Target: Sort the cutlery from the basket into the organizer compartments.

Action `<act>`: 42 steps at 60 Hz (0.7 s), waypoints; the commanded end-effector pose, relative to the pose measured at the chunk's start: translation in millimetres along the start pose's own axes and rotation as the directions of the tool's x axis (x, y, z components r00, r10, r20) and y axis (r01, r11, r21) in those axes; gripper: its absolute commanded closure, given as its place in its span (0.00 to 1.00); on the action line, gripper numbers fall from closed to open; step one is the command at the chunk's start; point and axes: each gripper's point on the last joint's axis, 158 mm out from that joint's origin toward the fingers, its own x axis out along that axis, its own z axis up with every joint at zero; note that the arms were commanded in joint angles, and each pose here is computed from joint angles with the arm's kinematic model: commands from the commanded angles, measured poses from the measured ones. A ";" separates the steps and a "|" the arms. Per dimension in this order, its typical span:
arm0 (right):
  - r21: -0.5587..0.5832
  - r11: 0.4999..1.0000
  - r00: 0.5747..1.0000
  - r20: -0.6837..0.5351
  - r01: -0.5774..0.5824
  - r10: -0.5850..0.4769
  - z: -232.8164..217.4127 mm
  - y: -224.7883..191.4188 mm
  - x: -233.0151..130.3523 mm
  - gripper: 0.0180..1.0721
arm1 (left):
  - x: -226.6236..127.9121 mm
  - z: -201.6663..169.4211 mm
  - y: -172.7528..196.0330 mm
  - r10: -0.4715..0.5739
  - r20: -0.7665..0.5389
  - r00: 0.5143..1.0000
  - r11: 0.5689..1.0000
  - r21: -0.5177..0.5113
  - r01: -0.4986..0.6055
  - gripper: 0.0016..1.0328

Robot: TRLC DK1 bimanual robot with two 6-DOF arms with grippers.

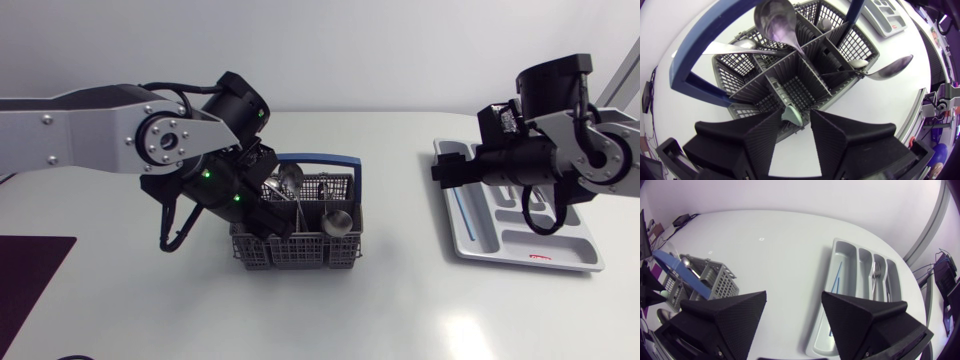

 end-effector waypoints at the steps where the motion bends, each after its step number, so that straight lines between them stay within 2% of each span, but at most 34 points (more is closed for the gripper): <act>1: -0.040 0.998 0.999 -0.035 -0.038 0.037 -18.3 16.6 -7.8 0.23 | 2.2 8.6 -3.0 0.004 0.010 1.000 1.000 -0.012 -0.003 0.74; 14: -0.164 0.969 0.982 0.006 -0.183 0.187 -19.7 78.6 -51.1 0.23 | 5.9 4.4 -1.7 0.005 -0.002 1.000 1.000 -0.014 -0.005 0.86; 23: -0.209 0.954 0.976 0.002 -0.214 0.219 -24.5 92.3 -58.6 0.22 | 7.4 1.7 0.6 0.007 -0.008 1.000 1.000 -0.018 -0.007 0.93; 29: -0.225 0.949 0.974 -0.005 -0.223 0.227 -26.5 95.6 -60.4 0.22 | 5.3 2.0 2.3 0.009 -0.003 1.000 1.000 -0.020 -0.009 0.97; 42: -0.304 0.911 0.957 -0.011 -0.278 0.288 -30.8 122.0 -71.8 0.22 | -9.6 3.2 14.8 0.023 0.024 0.999 0.999 -0.035 -0.022 0.97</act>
